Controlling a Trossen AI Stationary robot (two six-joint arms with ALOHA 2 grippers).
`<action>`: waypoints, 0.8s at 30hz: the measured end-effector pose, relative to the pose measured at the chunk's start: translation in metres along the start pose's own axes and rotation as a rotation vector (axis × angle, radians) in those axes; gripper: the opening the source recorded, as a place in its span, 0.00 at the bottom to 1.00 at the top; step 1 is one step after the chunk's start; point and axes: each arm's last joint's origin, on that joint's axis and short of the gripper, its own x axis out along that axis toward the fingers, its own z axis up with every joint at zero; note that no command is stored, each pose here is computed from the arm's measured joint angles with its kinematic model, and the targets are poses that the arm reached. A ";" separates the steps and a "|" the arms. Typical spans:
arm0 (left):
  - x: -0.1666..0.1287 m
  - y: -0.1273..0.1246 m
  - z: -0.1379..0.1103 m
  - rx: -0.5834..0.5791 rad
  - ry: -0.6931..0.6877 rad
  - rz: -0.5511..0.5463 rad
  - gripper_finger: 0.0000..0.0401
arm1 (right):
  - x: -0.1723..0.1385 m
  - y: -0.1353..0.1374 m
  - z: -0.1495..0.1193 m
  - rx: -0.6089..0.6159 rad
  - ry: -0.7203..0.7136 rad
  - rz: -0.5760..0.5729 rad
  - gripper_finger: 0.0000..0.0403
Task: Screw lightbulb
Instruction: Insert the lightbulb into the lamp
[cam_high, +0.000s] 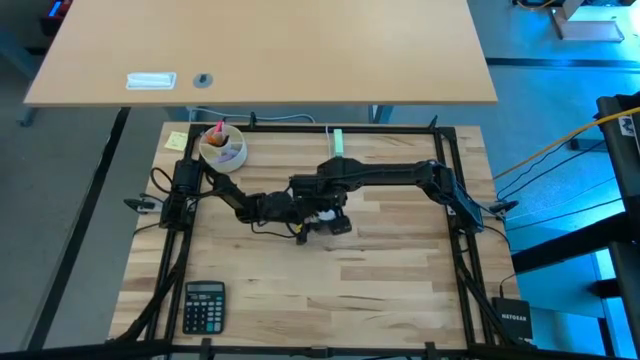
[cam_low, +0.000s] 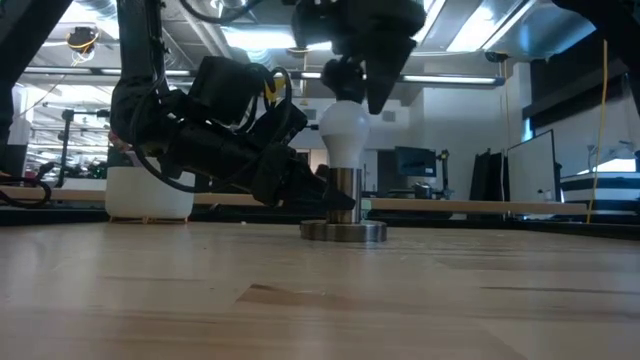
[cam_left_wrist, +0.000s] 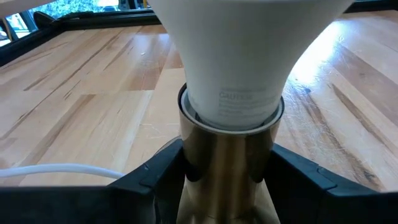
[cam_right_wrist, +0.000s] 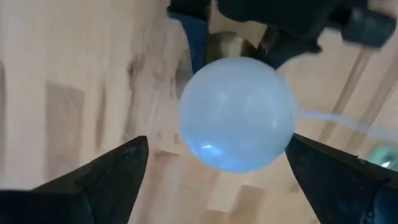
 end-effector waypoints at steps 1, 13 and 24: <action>0.000 0.000 0.000 0.000 0.000 0.001 0.47 | 0.000 0.000 0.000 -0.055 -0.001 -0.003 0.94; 0.000 0.000 0.000 0.010 0.000 -0.001 0.47 | 0.016 -0.004 0.008 -0.346 -0.042 -0.068 0.94; 0.000 0.000 0.000 0.010 -0.001 -0.004 0.47 | 0.027 -0.005 0.007 -0.362 -0.026 -0.081 0.92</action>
